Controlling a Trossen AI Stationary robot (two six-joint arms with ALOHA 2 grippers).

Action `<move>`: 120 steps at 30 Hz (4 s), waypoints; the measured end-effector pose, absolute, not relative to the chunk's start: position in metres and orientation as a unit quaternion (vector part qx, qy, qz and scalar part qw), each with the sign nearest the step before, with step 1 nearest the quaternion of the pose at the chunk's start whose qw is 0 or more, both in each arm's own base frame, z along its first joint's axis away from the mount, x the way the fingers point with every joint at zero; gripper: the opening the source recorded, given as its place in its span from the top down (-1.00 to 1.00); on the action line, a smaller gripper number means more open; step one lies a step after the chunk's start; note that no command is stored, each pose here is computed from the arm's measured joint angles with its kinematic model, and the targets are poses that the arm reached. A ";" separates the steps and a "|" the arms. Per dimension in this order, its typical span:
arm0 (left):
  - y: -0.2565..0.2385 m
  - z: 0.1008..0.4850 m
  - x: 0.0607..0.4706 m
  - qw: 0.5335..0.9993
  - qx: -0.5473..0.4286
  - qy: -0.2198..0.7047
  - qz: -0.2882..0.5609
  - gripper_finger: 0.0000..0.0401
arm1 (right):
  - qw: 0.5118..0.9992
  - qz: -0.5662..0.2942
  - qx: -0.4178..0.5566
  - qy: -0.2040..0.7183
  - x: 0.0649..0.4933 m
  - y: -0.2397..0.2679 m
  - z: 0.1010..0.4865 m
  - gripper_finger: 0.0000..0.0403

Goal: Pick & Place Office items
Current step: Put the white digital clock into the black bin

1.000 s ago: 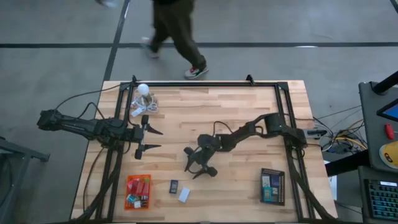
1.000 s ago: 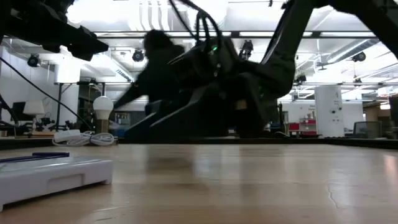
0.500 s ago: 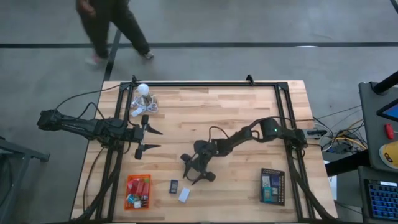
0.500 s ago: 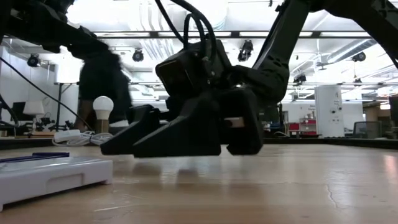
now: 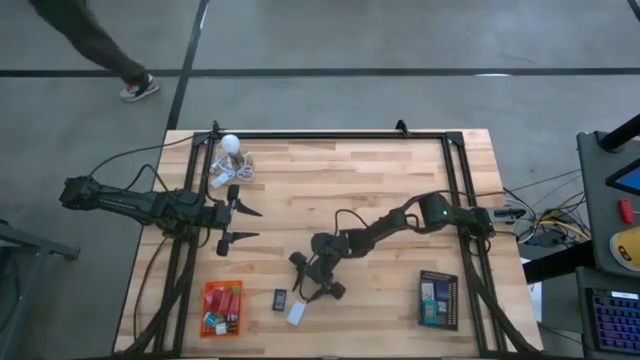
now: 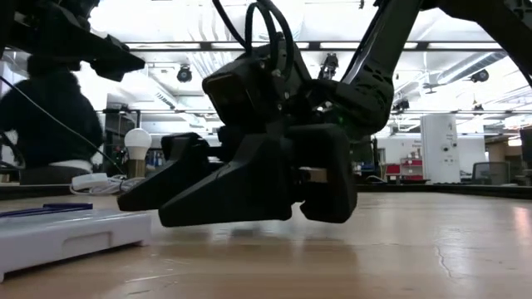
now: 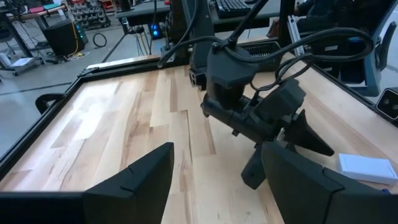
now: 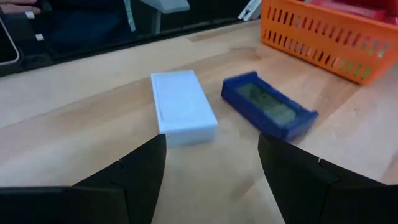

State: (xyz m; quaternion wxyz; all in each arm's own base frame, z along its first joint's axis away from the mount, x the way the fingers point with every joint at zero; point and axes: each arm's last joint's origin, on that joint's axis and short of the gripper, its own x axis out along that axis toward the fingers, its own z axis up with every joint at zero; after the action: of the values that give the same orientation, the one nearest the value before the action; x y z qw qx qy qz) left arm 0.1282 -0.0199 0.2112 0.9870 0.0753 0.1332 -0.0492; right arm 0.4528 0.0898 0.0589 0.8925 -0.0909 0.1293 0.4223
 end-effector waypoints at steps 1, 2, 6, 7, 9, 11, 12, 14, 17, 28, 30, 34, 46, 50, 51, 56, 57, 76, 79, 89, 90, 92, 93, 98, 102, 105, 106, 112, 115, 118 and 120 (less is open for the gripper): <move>-0.020 0.211 0.128 0.987 0.075 0.133 -0.049 -0.24 | 0.892 0.424 -0.092 0.128 0.454 0.092 0.060 -0.24; -0.020 0.211 0.128 0.987 0.075 0.133 -0.050 -0.24 | 0.891 0.426 -0.092 0.126 0.454 0.094 0.061 -0.24; -0.020 0.211 0.128 0.987 0.075 0.133 -0.049 -0.24 | 0.883 0.439 -0.102 0.132 0.455 0.105 0.063 -0.24; -0.020 0.211 0.128 0.987 0.075 0.133 -0.049 -0.24 | 0.881 0.442 -0.105 0.135 0.455 0.108 0.063 -0.24; -0.020 0.211 0.128 0.987 0.075 0.133 -0.050 -0.24 | 0.876 0.447 -0.110 0.140 0.455 0.111 0.063 -0.24; -0.020 0.211 0.128 0.987 0.075 0.133 -0.049 -0.24 | 0.876 0.448 -0.111 0.141 0.457 0.112 0.064 -0.24; -0.020 0.211 0.128 0.987 0.075 0.133 -0.049 -0.24 | 0.876 0.448 -0.111 0.141 0.457 0.112 0.065 -0.24; -0.020 0.211 0.128 0.987 0.075 0.133 -0.049 -0.24 | 0.877 0.445 -0.112 0.140 0.457 0.111 0.065 -0.24; -0.020 0.211 0.128 0.987 0.075 0.133 -0.049 -0.24 | 0.881 0.438 -0.116 0.141 0.458 0.112 0.066 -0.24; -0.020 0.211 0.128 0.987 0.075 0.134 -0.049 -0.24 | 0.874 0.457 -0.077 0.146 0.474 0.120 0.052 -0.24; -0.020 0.211 0.128 0.987 0.075 0.134 -0.050 -0.24 | 0.874 0.458 -0.075 0.145 0.474 0.119 0.052 -0.24; -0.020 0.211 0.128 0.987 0.075 0.134 -0.050 -0.24 | 0.874 0.458 -0.076 0.146 0.474 0.120 0.052 -0.23; -0.020 0.211 0.128 0.987 0.075 0.134 -0.049 -0.24 | 0.869 0.466 -0.082 0.141 0.474 0.120 0.051 0.11; -0.020 0.211 0.128 0.987 0.075 0.134 -0.049 -0.24 | 0.868 0.469 -0.081 0.140 0.474 0.120 0.052 0.22; -0.020 0.211 0.128 0.987 0.075 0.134 -0.049 -0.24 | 0.868 0.469 -0.081 0.140 0.474 0.120 0.051 0.24; -0.020 0.211 0.128 0.987 0.075 0.134 -0.049 -0.24 | 0.868 0.469 -0.081 0.141 0.474 0.120 0.051 0.22; -0.020 0.211 0.128 0.987 0.075 0.134 -0.049 -0.24 | 0.868 0.469 -0.081 0.141 0.474 0.120 0.051 0.22; -0.020 0.211 0.128 0.987 0.075 0.134 -0.049 -0.24 | 0.858 0.475 -0.049 0.189 0.471 0.091 0.095 0.20; -0.020 0.211 0.128 0.987 0.075 0.135 -0.049 -0.24 | 0.852 0.484 -0.040 0.198 0.467 0.090 0.115 0.21; -0.020 0.211 0.128 0.987 0.075 0.135 -0.049 -0.24 | 0.857 0.427 -0.034 0.286 0.438 0.082 0.187 0.19; -0.020 0.211 0.128 0.987 0.075 0.135 -0.050 -0.24 | 0.858 0.418 -0.027 0.298 0.435 0.081 0.193 0.19; -0.020 0.211 0.128 0.987 0.075 0.135 -0.050 -0.24 | 0.859 0.401 -0.012 0.318 0.429 0.080 0.202 0.19; -0.020 0.211 0.128 0.987 0.076 0.135 -0.050 -0.24 | 0.858 0.389 0.002 0.335 0.426 0.079 0.206 0.19; -0.020 0.211 0.128 0.987 0.075 0.134 -0.049 -0.24 | 0.848 0.307 0.079 0.424 0.407 0.074 0.223 0.19; -0.020 0.211 0.128 0.987 0.075 0.134 -0.049 -0.24 | 0.838 0.252 0.144 0.462 0.398 0.072 0.232 0.19; -0.020 0.211 0.128 0.987 0.075 0.134 -0.049 -0.24 | 0.830 0.215 0.199 0.475 0.397 0.072 0.236 0.20; -0.020 0.211 0.128 0.987 0.075 0.135 -0.049 -0.24 | 0.826 0.205 0.215 0.480 0.396 0.072 0.236 0.20; -0.020 0.211 0.128 0.987 0.075 0.134 -0.049 -0.24 | 0.811 0.089 0.246 0.523 0.385 0.077 0.236 0.21; -0.020 0.211 0.128 0.987 0.075 0.134 -0.049 -0.24 | 0.806 0.019 0.253 0.534 0.378 0.081 0.237 0.21; -0.020 0.211 0.128 0.987 0.076 0.135 -0.050 -0.24 | 0.802 -0.059 0.270 0.529 0.370 0.087 0.242 0.20; -0.020 0.211 0.129 0.987 0.075 0.134 -0.049 -0.24 | 0.797 -0.109 0.285 0.521 0.363 0.092 0.247 0.20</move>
State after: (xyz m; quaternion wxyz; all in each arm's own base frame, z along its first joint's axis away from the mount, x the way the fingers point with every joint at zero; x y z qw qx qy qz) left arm 0.1285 -0.0200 0.2110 0.9868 0.0755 0.1345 -0.0493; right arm 0.3628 0.0921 0.2472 0.7975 0.2847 0.5206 -0.1090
